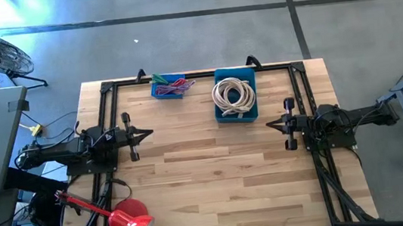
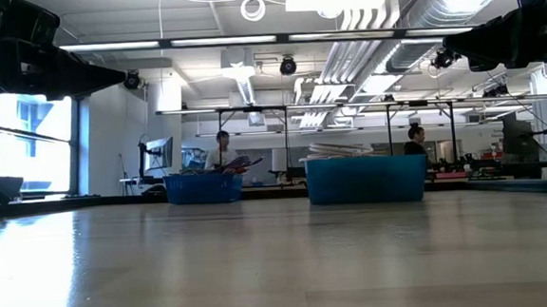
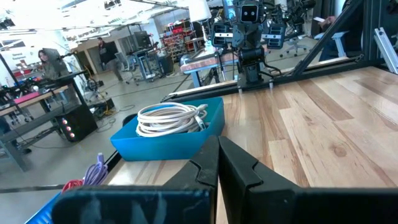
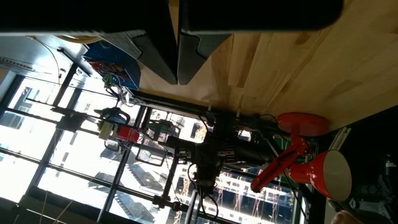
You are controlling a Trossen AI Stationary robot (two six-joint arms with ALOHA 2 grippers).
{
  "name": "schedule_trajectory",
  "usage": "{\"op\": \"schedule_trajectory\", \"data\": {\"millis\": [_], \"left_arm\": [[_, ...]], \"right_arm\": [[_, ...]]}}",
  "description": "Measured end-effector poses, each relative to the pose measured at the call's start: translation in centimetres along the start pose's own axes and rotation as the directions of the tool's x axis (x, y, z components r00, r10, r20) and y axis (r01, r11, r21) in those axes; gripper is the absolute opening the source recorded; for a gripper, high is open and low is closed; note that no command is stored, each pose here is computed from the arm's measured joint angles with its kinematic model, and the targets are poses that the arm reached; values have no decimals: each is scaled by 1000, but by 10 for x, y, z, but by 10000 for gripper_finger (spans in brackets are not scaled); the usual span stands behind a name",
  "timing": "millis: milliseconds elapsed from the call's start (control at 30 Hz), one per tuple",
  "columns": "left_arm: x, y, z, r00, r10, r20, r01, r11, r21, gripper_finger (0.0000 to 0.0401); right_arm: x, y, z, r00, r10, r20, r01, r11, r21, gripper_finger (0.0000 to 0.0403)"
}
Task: Pick & Place USB Port
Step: Return to Home Position
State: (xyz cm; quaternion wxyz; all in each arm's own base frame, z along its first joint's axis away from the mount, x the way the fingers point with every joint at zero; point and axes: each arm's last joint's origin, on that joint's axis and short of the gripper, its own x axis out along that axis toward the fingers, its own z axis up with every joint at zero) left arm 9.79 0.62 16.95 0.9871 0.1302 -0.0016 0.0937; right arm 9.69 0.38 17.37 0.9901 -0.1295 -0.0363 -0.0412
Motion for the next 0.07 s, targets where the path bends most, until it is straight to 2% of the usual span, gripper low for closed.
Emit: {"op": "schedule_trajectory", "data": {"millis": [67], "left_arm": [[0, 0, 0, 1000, 0, 0, 0, 1000, 0, 0]], "right_arm": [[0, 0, 0, 1000, 0, 0, 0, 1000, 0, 0]]}}
